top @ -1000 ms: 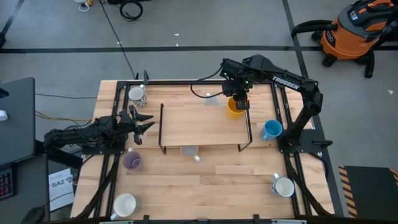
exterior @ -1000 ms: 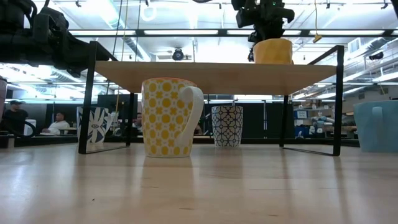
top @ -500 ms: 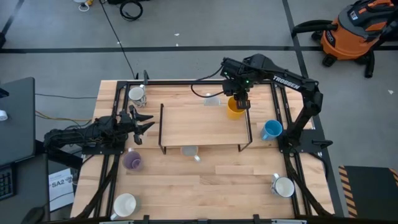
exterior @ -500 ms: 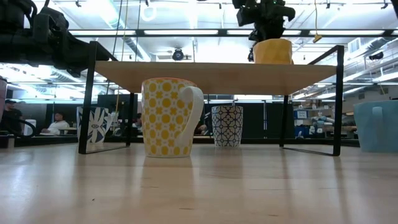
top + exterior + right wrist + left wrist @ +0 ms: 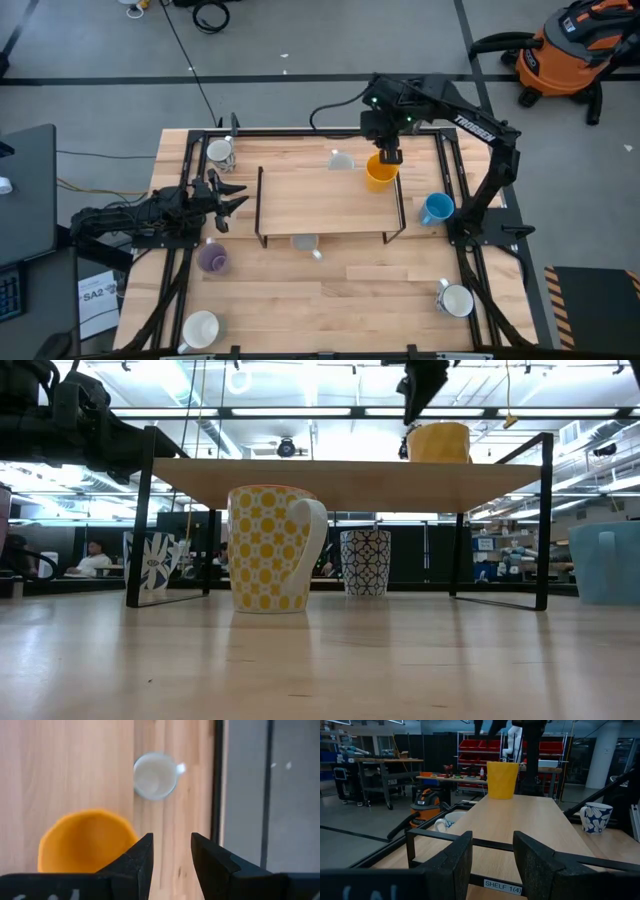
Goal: Place coffee mugs
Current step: Put the green patterned mug on the shelf
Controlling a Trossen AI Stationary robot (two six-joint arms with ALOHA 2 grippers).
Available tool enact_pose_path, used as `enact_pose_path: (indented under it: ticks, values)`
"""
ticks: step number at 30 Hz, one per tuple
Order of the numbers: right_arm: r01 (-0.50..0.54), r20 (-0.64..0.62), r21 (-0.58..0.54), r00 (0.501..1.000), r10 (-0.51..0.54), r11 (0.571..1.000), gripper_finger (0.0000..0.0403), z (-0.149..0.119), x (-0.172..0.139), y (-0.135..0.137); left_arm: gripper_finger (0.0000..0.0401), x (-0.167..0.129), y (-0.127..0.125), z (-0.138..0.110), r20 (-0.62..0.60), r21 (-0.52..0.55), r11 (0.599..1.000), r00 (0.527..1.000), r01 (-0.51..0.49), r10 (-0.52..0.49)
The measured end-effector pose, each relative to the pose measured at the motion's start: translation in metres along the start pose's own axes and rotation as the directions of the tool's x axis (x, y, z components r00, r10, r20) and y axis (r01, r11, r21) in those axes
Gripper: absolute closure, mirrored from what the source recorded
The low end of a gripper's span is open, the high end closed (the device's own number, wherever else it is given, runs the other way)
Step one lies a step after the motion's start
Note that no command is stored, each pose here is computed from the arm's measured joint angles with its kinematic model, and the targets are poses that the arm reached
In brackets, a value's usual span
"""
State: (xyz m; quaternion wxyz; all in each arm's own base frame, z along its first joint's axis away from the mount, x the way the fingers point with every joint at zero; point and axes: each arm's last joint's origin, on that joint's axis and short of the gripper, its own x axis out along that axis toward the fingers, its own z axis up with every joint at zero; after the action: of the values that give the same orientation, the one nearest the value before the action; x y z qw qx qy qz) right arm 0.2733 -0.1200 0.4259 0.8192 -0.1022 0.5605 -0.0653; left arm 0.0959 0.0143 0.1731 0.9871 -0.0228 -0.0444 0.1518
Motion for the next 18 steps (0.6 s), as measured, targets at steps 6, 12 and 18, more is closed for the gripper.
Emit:
enact_pose_path:
  ticks: [6, 12, 18]
  values:
    - [0.099, 0.155, 0.054, 0.982, -0.107, 0.994, 0.0265, 0.010, -0.002, -0.019, 0.0252, 0.000, 0.000, 0.000, 0.000, 0.000, 1.000, 1.000, 0.000, 0.000]
    - [0.121, 0.291, 0.141, 0.943, -0.158, 0.983, 0.0265, 0.017, 0.005, -0.039, 0.0252, 0.000, 0.000, 0.000, 0.000, 0.000, 1.000, 1.000, 0.000, 0.000]
    - [0.098, 0.331, 0.251, 0.926, -0.180, 0.963, 0.0265, 0.018, 0.020, -0.050, 0.0252, 0.000, 0.000, 0.000, -0.001, -0.001, 1.000, 1.000, 0.000, 0.000]
